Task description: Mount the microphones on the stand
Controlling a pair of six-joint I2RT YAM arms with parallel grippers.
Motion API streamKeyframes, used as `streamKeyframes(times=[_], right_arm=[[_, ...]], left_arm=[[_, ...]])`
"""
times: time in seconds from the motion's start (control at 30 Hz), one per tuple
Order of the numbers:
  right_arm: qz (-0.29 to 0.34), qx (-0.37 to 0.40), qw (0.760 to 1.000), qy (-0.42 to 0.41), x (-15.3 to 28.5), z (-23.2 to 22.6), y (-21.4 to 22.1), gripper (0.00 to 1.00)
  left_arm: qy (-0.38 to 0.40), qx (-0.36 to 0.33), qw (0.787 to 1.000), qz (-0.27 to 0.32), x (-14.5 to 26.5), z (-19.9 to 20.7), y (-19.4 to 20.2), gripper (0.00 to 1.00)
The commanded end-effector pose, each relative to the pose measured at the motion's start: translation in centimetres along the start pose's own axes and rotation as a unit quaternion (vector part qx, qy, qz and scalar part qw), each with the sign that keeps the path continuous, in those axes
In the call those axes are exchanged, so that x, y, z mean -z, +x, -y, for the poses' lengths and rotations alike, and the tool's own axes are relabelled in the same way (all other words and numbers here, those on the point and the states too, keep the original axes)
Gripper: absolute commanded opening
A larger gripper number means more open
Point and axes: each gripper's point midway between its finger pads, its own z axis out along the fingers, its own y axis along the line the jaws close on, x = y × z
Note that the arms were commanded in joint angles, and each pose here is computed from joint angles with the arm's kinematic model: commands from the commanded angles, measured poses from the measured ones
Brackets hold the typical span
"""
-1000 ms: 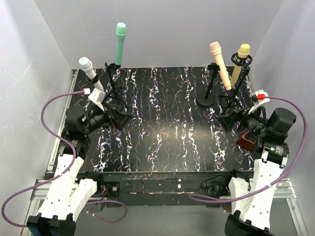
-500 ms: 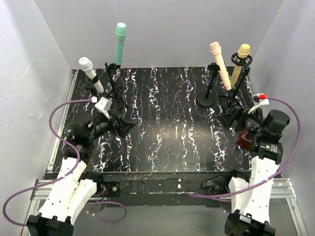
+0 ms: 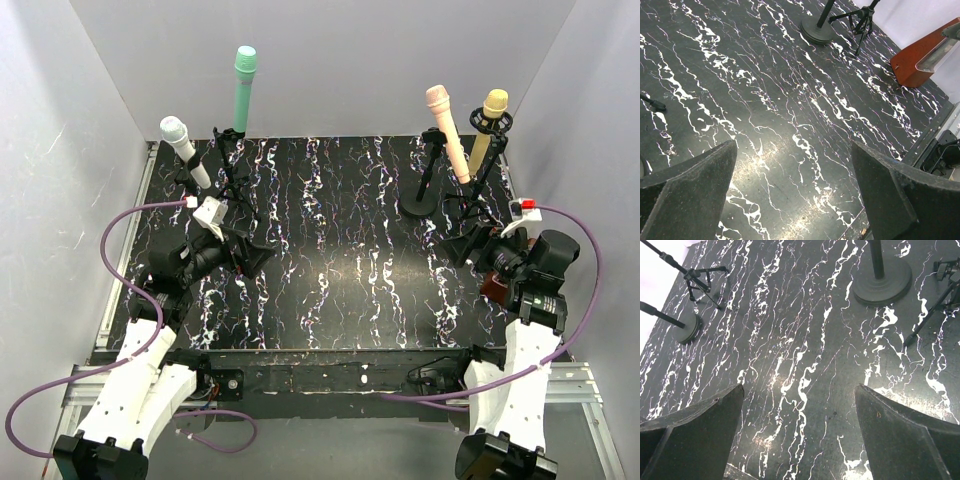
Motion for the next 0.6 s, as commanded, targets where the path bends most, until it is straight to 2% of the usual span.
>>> streamKeyframes(times=[0.0,0.57], right_arm=[[0.017,0.029,0.999,-0.015,-0.16,-0.25,-1.09,0.98],[0.017,0.035,0.999,-0.012,-0.25,0.02,-0.92,0.98]], left_arm=[[-0.005,-0.014,1.000,0.008,0.04,-0.11,-0.43,0.98],[-0.009,-0.014,1.000,0.005,0.00,-0.34,-0.23,0.98]])
